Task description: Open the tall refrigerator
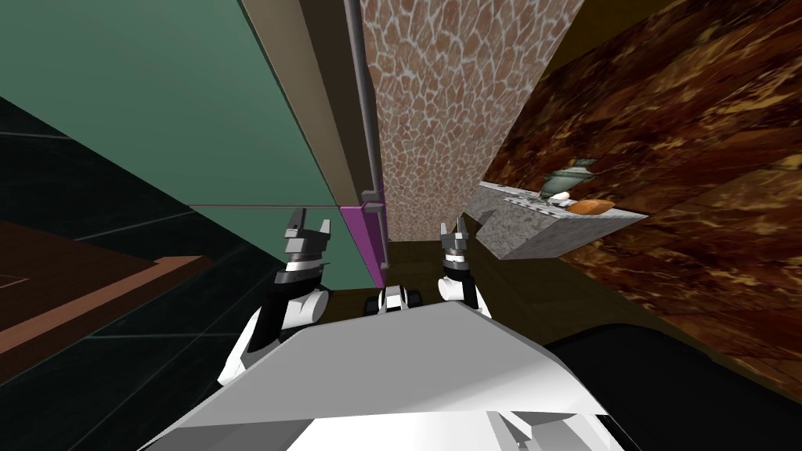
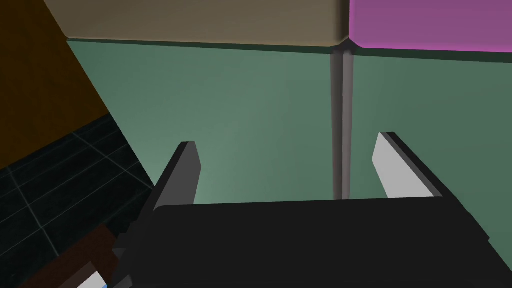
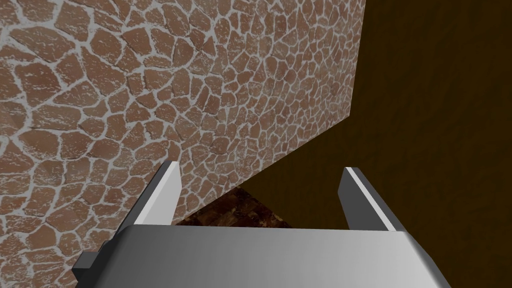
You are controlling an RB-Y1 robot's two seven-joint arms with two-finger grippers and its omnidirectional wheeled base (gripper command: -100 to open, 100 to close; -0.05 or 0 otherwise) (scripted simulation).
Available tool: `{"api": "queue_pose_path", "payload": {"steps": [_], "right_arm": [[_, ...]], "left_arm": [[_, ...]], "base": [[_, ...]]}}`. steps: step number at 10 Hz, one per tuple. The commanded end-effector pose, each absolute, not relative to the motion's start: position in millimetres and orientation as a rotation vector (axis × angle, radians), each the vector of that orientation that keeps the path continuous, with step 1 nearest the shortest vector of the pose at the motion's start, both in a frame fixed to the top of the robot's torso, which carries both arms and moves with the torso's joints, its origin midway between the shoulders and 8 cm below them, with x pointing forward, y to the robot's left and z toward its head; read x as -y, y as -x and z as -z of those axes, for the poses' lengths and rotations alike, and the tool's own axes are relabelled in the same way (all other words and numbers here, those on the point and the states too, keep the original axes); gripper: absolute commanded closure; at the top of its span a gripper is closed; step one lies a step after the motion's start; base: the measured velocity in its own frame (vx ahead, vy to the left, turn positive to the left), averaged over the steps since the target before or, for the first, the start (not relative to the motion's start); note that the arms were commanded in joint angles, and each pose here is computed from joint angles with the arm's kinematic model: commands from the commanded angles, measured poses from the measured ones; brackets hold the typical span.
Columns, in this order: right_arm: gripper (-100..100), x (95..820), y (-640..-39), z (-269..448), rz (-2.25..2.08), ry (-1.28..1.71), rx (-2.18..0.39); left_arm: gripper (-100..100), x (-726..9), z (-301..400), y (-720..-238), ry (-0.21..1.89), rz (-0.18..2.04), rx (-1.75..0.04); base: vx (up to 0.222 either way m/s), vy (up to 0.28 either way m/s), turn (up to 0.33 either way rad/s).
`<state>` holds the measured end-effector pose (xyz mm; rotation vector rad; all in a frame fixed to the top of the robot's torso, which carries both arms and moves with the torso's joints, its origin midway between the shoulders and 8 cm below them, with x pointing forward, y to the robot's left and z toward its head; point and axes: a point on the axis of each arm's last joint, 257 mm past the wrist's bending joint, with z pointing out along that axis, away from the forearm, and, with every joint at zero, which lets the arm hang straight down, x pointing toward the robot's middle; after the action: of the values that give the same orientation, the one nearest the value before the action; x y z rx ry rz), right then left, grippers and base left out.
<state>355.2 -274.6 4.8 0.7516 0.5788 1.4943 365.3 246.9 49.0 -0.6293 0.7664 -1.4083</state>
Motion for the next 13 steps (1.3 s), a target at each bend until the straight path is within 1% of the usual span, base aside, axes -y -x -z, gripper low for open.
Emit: {"api": "queue_pose_path", "payload": {"steps": [1, 13], "right_arm": [[0, 274.6, -355.2, -4.8, -1.494, -0.752, -0.579], [0, 274.5, -355.2, -4.8, -1.494, -0.752, -0.579]], "left_arm": [[-100, -249.1, -42.9, -374.7, 0.672, 1.387, -0.806], [-100, -262.7, -4.5, -405.5, 0.864, 1.299, -0.935]], "base": [[0.036, -0.067, -0.004], [0.018, -0.051, 0.003]]}}
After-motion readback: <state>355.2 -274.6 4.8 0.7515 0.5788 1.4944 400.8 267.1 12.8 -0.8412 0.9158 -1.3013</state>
